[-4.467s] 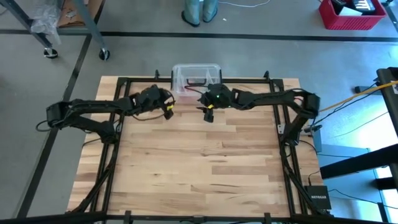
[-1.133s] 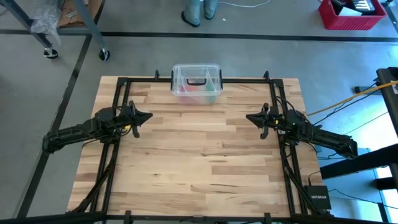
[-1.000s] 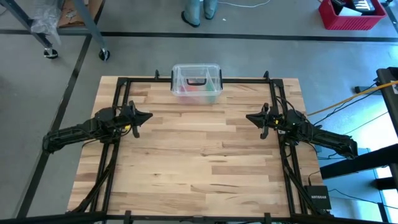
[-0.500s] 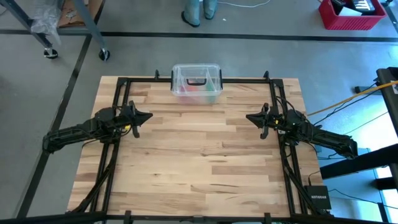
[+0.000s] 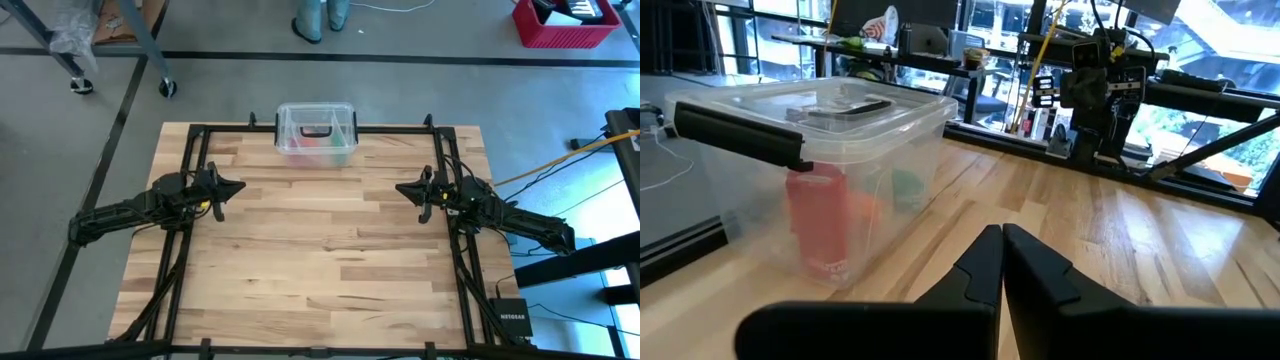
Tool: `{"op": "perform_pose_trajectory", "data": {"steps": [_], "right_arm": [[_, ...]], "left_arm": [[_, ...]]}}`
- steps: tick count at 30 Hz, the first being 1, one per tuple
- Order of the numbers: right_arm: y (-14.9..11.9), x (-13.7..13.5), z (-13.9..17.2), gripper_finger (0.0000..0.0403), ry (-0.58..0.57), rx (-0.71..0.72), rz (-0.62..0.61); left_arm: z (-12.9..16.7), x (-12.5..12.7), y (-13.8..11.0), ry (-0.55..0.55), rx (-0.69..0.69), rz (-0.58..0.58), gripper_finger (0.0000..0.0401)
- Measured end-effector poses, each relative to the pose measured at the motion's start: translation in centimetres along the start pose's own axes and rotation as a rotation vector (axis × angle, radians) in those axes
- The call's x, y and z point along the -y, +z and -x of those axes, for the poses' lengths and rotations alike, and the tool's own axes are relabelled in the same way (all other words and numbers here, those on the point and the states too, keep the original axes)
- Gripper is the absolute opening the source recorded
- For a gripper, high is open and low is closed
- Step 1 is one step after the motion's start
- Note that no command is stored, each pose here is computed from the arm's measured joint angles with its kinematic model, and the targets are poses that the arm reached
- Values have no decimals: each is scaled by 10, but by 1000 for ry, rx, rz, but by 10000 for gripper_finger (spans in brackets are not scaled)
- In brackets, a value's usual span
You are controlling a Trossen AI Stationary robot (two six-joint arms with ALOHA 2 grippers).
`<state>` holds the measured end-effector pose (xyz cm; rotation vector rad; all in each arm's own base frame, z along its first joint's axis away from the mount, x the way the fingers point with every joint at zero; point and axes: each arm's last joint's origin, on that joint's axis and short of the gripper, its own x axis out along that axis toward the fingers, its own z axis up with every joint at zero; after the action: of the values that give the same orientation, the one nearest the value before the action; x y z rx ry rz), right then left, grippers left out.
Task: Roll bandage
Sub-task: Return to Home Position
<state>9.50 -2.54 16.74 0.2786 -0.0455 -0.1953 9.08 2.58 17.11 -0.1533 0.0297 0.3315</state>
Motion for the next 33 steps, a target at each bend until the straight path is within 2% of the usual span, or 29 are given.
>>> {"op": "perform_pose_trajectory", "data": {"steps": [33], "right_arm": [[0,0,0,21,0,-1,0]], "left_arm": [[0,0,0,0,0,0,5]]}}
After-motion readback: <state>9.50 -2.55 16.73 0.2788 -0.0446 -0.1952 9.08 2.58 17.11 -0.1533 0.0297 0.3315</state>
